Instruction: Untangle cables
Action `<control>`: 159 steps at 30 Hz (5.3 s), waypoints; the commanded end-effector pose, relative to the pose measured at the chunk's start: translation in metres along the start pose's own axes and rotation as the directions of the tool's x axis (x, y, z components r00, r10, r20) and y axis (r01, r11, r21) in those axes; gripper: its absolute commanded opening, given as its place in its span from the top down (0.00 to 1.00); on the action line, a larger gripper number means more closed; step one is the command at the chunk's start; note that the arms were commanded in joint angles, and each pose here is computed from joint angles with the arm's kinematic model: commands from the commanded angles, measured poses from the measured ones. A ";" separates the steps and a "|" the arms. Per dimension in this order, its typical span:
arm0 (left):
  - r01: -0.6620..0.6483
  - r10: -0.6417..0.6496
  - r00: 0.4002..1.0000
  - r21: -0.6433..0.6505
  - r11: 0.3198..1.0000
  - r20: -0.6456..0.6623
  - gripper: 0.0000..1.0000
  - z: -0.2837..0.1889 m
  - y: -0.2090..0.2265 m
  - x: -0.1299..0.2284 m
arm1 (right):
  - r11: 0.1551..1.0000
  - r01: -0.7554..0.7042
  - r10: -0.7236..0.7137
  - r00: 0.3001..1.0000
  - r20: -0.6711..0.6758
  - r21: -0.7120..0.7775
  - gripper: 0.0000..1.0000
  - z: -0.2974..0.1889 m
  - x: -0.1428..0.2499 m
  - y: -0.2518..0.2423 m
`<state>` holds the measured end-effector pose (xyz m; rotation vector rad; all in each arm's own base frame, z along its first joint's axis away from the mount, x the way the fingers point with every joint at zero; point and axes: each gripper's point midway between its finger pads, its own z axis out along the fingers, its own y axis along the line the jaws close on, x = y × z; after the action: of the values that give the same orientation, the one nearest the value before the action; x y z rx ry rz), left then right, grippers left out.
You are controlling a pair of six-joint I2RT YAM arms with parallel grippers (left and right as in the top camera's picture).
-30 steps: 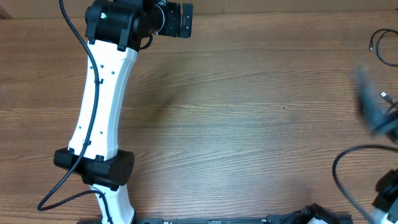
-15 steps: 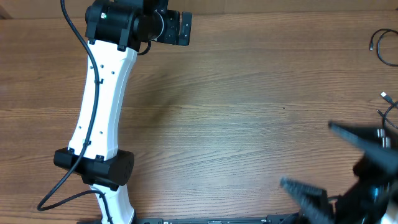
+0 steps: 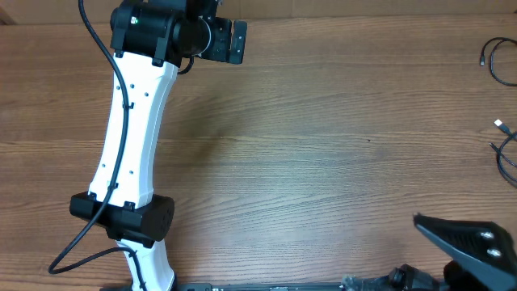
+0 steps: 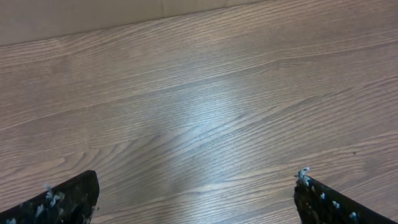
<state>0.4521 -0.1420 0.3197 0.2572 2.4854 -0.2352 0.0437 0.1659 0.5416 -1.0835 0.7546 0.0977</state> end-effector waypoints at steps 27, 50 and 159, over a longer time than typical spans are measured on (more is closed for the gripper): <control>-0.035 0.035 0.999 -0.015 0.999 -0.026 0.00 -0.001 0.000 0.006 | 0.977 -0.143 0.071 0.920 0.384 0.161 0.00 -0.095 -0.093 0.031; -0.078 0.077 0.996 -0.018 0.997 -0.055 0.00 -0.001 0.002 0.013 | 0.887 -0.061 0.107 0.991 -0.076 0.458 0.00 -0.133 -0.014 0.010; -0.353 0.334 0.821 -0.048 0.935 0.463 0.00 -0.151 -0.009 0.006 | 0.511 -0.370 0.811 0.506 -0.293 0.776 0.00 -0.109 0.428 0.143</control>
<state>0.3688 -0.1320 0.4708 0.5901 1.8692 -0.2207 0.2488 0.0270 0.1536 -0.0778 1.6757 0.0989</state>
